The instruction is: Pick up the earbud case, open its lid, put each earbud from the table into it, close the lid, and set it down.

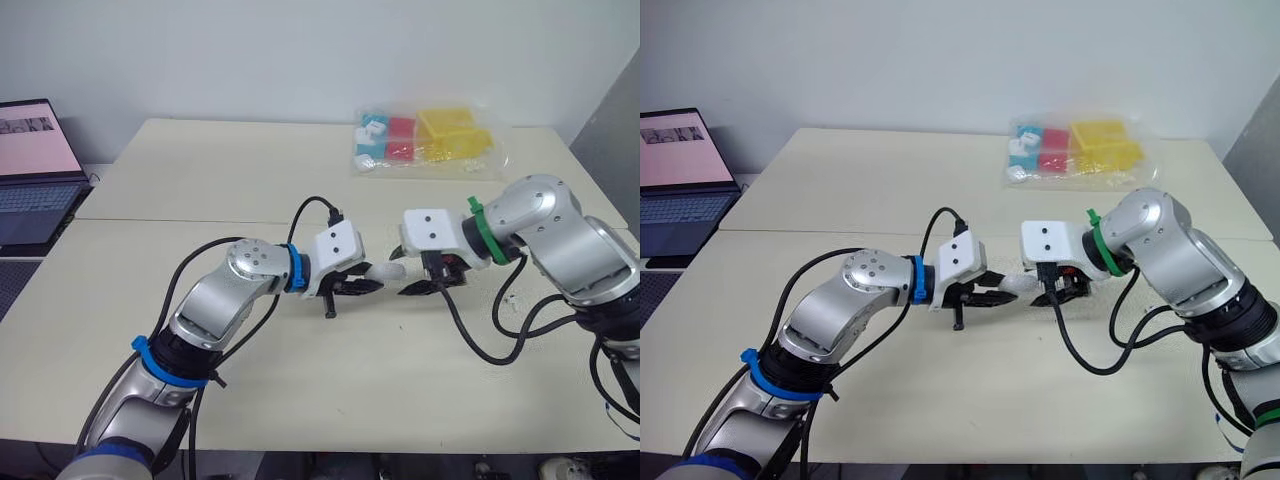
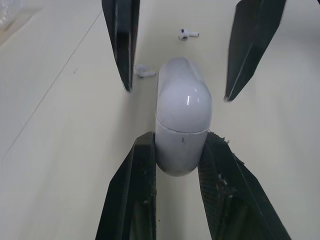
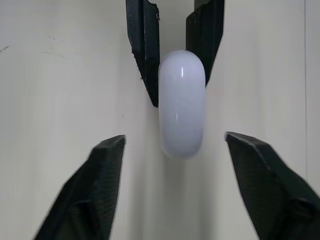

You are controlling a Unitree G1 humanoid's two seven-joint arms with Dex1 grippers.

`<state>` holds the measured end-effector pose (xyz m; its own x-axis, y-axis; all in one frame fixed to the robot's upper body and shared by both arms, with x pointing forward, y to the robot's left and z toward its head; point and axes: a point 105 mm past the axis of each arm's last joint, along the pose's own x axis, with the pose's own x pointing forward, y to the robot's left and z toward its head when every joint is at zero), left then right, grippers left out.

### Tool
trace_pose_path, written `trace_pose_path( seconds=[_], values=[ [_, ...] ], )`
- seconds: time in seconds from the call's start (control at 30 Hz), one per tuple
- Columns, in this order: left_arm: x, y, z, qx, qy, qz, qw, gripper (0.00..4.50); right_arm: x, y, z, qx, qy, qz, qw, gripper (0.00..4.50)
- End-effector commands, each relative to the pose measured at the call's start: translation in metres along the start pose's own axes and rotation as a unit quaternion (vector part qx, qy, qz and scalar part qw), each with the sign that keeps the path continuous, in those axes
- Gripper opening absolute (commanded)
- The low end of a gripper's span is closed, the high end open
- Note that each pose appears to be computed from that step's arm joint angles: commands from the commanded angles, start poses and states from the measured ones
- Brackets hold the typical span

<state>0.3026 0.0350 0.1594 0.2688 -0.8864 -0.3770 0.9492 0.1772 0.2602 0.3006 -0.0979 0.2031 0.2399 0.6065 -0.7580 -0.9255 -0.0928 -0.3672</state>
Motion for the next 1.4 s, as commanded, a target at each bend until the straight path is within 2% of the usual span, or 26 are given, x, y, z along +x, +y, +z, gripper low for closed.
trace_pose_path(
  seconds=[0.03, 0.1, 0.2, 0.3, 0.43, 0.57, 0.7, 0.83, 0.97, 1.4],
  values=[
    [-0.005, 0.006, 0.009, 0.017, -0.020, 0.020, 0.999, 0.77, -0.022, -0.009, 0.004, 0.002, -0.009, -0.032, 0.999, 4.50],
    [-0.007, 0.008, 0.009, 0.005, -0.031, 0.025, 0.999, 0.77, -0.031, -0.009, -0.001, 0.002, -0.008, -0.040, 0.999, 4.50],
    [-0.013, 0.012, 0.012, -0.039, -0.079, 0.030, 0.996, 0.77, -0.051, -0.010, -0.006, -0.019, -0.017, -0.066, 0.997, 4.50],
    [-0.017, 0.013, 0.014, -0.062, -0.116, 0.032, 0.991, 0.77, -0.066, -0.008, -0.001, -0.051, -0.074, -0.091, 0.992, 4.50],
    [-0.021, 0.015, 0.019, -0.077, -0.163, 0.038, 0.983, 0.77, -0.082, -0.002, -0.011, -0.058, -0.074, -0.118, 0.989, 4.50],
    [-0.020, 0.016, 0.017, -0.068, -0.153, 0.038, 0.985, 0.77, -0.086, 0.000, 0.001, -0.046, -0.109, -0.156, 0.981, 4.50],
    [-0.016, 0.019, 0.015, -0.052, -0.134, 0.041, 0.989, 0.77, -0.070, 0.009, 0.019, -0.097, -0.139, -0.171, 0.971, 4.50],
    [-0.014, 0.021, 0.014, -0.049, -0.123, 0.047, 0.990, 0.77, -0.056, 0.007, 0.029, -0.098, -0.167, -0.193, 0.962, 4.50],
    [-0.011, 0.019, 0.013, -0.040, -0.117, 0.042, 0.991, 0.77, -0.043, -0.009, 0.032, -0.106, -0.171, -0.232, 0.952, 4.50],
    [-0.011, 0.009, 0.020, -0.032, -0.125, 0.026, 0.991, 0.77, -0.023, -0.022, 0.026, -0.119, -0.155, -0.229, 0.954, 4.50]
  ],
)
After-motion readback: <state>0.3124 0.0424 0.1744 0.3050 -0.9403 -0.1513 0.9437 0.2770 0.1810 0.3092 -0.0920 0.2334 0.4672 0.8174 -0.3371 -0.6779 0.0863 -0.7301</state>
